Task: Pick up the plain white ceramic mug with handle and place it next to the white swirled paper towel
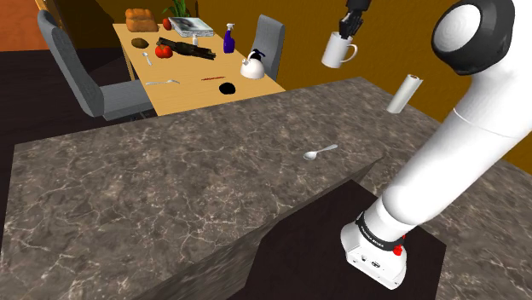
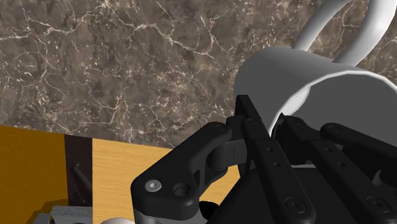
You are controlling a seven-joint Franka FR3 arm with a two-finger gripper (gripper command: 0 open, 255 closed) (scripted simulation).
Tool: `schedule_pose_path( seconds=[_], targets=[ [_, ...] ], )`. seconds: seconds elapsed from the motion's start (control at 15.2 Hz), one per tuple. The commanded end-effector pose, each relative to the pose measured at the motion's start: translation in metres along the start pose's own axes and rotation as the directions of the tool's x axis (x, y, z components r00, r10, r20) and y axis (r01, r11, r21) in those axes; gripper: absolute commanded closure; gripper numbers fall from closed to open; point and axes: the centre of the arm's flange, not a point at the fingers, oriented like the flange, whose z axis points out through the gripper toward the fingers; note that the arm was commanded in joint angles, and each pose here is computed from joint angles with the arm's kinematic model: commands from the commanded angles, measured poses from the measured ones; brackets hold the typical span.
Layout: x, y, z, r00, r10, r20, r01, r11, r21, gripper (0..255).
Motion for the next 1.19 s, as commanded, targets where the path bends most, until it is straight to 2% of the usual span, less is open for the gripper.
schedule_pose_path(
  seconds=[0.0,1.12],
  targets=[
    [-0.019,0.019,-0.001,1.000,-0.001,0.000,0.001,1.000,0.000,255],
    [-0.175,0.181,0.004,1.000,-0.001,0.000,0.001,1.000,0.000,255]
  ],
)
